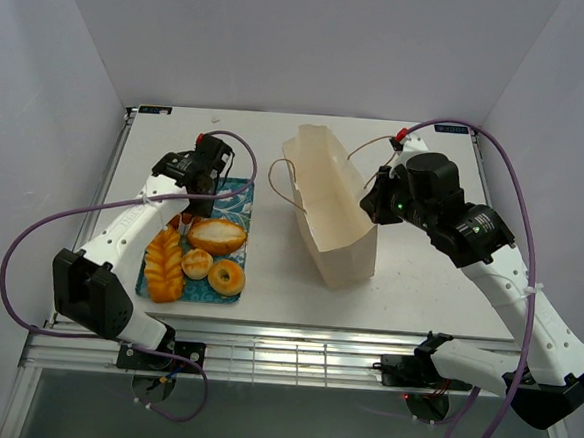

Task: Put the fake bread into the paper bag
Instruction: Pick up the fake bread from the plate.

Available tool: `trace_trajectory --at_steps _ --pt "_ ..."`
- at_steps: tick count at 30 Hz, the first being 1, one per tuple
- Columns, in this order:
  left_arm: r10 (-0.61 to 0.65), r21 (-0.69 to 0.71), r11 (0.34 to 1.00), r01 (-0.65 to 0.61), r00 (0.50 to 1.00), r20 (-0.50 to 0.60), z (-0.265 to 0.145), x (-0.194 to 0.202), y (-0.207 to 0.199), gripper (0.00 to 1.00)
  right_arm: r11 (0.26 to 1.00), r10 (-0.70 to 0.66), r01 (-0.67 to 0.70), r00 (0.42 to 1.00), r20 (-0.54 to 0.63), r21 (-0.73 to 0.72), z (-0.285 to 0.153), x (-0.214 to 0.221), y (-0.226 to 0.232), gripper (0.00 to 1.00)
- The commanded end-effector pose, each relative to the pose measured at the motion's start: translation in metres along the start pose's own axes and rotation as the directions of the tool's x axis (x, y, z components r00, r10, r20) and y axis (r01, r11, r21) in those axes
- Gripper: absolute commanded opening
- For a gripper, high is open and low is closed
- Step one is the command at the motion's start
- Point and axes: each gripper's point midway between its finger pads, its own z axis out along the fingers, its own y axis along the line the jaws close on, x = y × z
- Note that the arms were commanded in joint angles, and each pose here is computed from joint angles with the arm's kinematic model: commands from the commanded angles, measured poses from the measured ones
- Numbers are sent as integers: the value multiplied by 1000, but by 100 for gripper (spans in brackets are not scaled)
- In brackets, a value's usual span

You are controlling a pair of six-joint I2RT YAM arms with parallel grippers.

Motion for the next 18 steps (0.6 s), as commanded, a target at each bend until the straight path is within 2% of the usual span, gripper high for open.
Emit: trace_trajectory --at_steps 1,9,18 --pt "-5 -59 998 7 1000 27 -4 -2 8 53 999 12 -9 997 79 -38 -6 -18 7 8" --pt "35 -56 998 -33 999 25 -5 1 -9 53 999 13 -11 997 74 -40 -4 -15 7 8" --pt "36 -91 995 -34 999 21 -4 3 -4 53 999 14 -11 996 83 -35 -8 -17 6 8"
